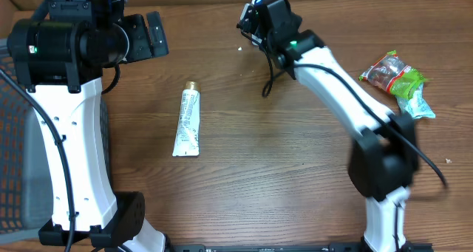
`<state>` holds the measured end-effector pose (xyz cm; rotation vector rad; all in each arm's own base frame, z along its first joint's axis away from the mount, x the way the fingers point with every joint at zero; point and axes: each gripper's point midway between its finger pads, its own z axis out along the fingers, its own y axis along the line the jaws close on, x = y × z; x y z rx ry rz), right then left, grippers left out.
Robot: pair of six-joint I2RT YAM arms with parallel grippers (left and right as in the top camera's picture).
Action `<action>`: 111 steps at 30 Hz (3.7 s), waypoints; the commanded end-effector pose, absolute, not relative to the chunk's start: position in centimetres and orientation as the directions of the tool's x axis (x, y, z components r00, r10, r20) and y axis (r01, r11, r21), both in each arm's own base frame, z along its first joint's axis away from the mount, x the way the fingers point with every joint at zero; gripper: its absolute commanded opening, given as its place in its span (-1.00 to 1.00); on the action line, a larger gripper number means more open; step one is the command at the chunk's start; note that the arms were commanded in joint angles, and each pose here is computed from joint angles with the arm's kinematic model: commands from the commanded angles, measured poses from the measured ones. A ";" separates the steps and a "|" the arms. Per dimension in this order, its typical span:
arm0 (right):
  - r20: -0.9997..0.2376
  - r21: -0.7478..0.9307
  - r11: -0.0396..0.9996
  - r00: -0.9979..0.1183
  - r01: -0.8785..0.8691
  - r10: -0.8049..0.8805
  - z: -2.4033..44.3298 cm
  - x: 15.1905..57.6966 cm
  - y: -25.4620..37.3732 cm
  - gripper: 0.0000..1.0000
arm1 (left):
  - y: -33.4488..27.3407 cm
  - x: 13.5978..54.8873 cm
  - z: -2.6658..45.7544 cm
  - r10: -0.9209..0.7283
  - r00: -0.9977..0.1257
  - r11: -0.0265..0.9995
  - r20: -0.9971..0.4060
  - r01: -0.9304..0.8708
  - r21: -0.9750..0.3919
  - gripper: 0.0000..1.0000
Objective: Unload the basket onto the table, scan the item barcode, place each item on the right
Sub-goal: 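Carry the blue packet to the right side and release it, then move the right gripper to the white tube and grasp its cap end, then lift the white tube and swing it toward the scanner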
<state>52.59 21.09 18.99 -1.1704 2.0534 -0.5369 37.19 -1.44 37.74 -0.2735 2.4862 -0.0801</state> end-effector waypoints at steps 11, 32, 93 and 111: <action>-0.338 -0.156 0.987 -0.941 0.031 -0.024 14.8 44.2 4.9 -0.92 | -1.3 37.2 37.8 -0.228 -0.776 0.974 -0.588 -0.192 -0.124 0.99; -0.332 -0.076 0.994 -0.942 0.082 0.052 7.3 47.5 -4.6 1.00 | -1.3 37.2 37.8 -0.228 -0.776 0.974 -0.588 -0.192 -0.124 0.99; -0.357 0.446 0.854 -0.928 -0.267 -0.104 0.4 41.7 42.4 -0.21 | -1.3 37.2 37.7 -0.228 -0.777 0.974 -0.587 -0.192 -0.124 1.00; -0.107 0.659 0.695 -0.951 -0.288 -0.292 3.7 41.1 32.3 0.21 | -1.3 37.2 37.7 -0.228 -0.777 0.974 -0.587 -0.192 -0.124 0.99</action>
